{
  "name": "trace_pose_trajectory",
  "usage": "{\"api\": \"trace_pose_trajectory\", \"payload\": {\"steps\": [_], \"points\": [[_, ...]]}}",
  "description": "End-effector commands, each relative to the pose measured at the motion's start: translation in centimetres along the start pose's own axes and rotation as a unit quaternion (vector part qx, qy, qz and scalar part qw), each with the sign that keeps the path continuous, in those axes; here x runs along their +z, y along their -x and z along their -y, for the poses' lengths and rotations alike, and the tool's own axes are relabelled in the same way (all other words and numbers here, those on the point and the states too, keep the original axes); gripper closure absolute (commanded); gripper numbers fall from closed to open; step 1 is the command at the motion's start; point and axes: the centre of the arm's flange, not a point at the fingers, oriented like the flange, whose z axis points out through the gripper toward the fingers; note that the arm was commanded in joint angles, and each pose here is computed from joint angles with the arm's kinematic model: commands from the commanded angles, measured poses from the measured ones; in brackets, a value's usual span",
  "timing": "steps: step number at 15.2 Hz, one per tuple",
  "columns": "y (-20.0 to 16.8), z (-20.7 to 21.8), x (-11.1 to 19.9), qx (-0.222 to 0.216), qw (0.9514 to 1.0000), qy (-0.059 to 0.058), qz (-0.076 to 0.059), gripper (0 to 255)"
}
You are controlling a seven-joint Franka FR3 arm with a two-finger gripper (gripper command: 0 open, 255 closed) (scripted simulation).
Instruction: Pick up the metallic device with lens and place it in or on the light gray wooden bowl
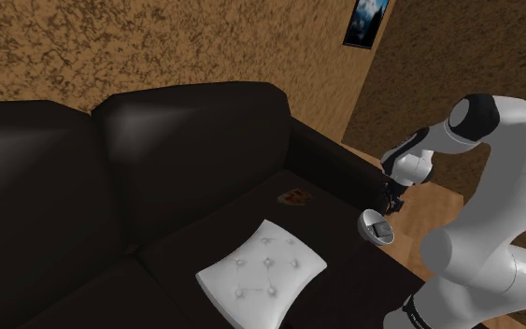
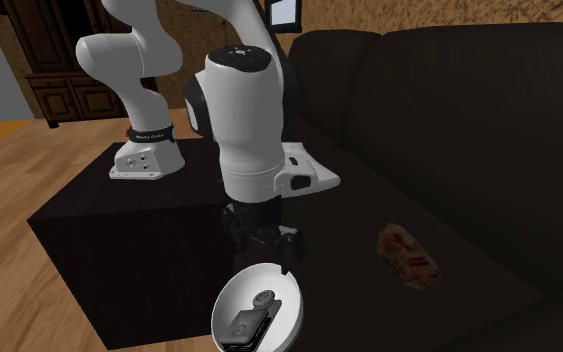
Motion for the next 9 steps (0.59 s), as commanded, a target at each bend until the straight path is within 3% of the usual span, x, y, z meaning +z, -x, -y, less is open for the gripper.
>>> {"api": "trace_pose_trajectory", "payload": {"steps": [1, 9], "points": [[0.1, -0.1, -2.2, 0.0, 1.0, 0.0, 0.0, 0], [0.1, -0.1, -3.3, 0.0, 1.0, 0.0, 0.0, 0]]}}
